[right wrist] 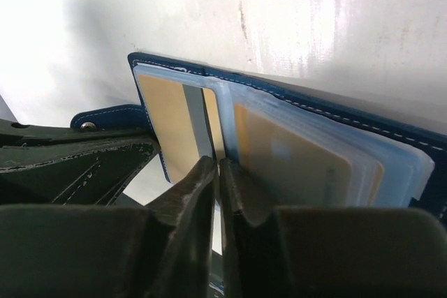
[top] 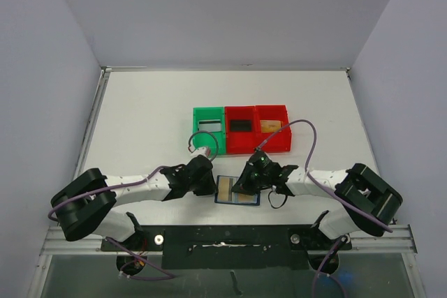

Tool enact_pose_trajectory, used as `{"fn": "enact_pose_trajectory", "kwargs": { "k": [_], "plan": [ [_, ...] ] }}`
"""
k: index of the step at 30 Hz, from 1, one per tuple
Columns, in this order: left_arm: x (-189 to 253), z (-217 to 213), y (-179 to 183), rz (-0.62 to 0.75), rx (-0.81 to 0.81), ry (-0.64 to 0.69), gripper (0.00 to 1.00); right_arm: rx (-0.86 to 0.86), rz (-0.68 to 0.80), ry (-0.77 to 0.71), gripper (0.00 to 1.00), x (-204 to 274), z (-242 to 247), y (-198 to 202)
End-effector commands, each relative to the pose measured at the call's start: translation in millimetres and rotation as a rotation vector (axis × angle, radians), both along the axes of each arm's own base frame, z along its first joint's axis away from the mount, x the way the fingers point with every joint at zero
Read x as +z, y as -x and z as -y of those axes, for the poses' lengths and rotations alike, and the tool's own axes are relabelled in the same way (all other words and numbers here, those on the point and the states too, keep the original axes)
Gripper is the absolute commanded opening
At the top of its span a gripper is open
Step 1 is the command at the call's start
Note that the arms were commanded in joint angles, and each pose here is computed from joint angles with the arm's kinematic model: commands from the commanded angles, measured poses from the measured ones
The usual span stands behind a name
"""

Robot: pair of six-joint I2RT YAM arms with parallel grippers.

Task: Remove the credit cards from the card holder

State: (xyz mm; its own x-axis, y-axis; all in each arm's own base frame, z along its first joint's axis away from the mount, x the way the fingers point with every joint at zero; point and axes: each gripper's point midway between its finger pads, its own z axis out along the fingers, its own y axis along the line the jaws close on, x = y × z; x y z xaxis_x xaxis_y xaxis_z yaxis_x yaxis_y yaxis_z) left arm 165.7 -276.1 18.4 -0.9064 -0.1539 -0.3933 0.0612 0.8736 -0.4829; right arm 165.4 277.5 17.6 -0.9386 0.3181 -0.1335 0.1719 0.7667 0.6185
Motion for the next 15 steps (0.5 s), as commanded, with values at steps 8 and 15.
{"fn": "enact_pose_trajectory", "kwargs": {
  "k": [8, 15],
  "plan": [
    [-1.7, 3.6, 7.7, -0.027, 0.000, -0.001, 0.00, 0.009, 0.096, -0.096, 0.00, 29.0, -11.6, -9.3],
    [15.2, 1.9, 10.2, 0.003, 0.029, 0.053, 0.00, 0.016, 0.107, -0.019, 0.01, 30.9, -1.3, -10.1]
  ]
}}
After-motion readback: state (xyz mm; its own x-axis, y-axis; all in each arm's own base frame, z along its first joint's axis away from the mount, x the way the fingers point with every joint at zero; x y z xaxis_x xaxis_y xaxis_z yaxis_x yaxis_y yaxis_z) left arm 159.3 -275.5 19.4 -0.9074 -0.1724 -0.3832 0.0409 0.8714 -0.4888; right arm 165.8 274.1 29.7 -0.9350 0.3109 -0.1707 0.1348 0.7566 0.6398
